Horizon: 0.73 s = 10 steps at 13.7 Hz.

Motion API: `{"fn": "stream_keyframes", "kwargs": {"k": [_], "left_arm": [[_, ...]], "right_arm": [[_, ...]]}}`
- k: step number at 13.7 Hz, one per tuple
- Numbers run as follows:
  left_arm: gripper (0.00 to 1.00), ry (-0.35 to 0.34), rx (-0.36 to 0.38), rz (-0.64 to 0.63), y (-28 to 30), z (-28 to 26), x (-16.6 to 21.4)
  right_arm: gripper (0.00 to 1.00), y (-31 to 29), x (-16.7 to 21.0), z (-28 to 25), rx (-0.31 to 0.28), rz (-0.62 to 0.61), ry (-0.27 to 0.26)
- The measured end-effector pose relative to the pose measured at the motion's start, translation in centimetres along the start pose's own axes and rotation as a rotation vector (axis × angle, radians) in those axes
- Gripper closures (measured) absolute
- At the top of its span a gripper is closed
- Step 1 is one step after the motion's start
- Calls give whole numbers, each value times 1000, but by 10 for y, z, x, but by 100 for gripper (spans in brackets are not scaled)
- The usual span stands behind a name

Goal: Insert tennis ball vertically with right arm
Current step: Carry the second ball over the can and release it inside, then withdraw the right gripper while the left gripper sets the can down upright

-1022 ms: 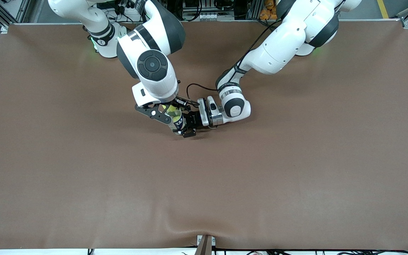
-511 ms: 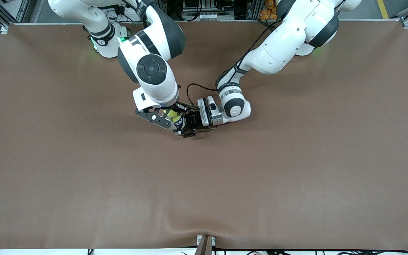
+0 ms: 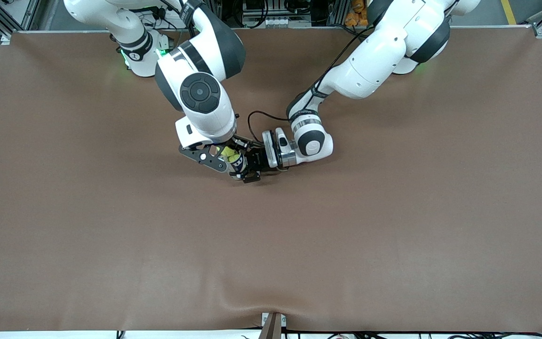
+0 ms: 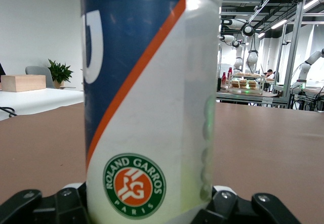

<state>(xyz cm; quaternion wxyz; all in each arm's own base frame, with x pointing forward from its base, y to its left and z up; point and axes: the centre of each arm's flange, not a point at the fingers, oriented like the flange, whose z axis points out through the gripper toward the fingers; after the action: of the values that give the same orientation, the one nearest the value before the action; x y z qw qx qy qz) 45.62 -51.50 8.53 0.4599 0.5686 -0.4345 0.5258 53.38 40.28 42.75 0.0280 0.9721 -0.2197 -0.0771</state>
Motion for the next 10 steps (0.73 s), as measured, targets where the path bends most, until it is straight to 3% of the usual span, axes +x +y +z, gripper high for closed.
{"fn": "stream_keyframes", "kwargs": {"k": [2, 5, 10], "left_arm": [[34, 0, 0, 0, 0, 0, 0], [34, 1, 1, -1, 0, 0, 0], [34, 2, 1, -1, 0, 0, 0]], "right_arm": [[30, 1, 3, 0, 0, 5, 1], [3, 2, 4, -1, 1, 8, 2], [0, 4, 9, -13, 15, 14, 12]]}}
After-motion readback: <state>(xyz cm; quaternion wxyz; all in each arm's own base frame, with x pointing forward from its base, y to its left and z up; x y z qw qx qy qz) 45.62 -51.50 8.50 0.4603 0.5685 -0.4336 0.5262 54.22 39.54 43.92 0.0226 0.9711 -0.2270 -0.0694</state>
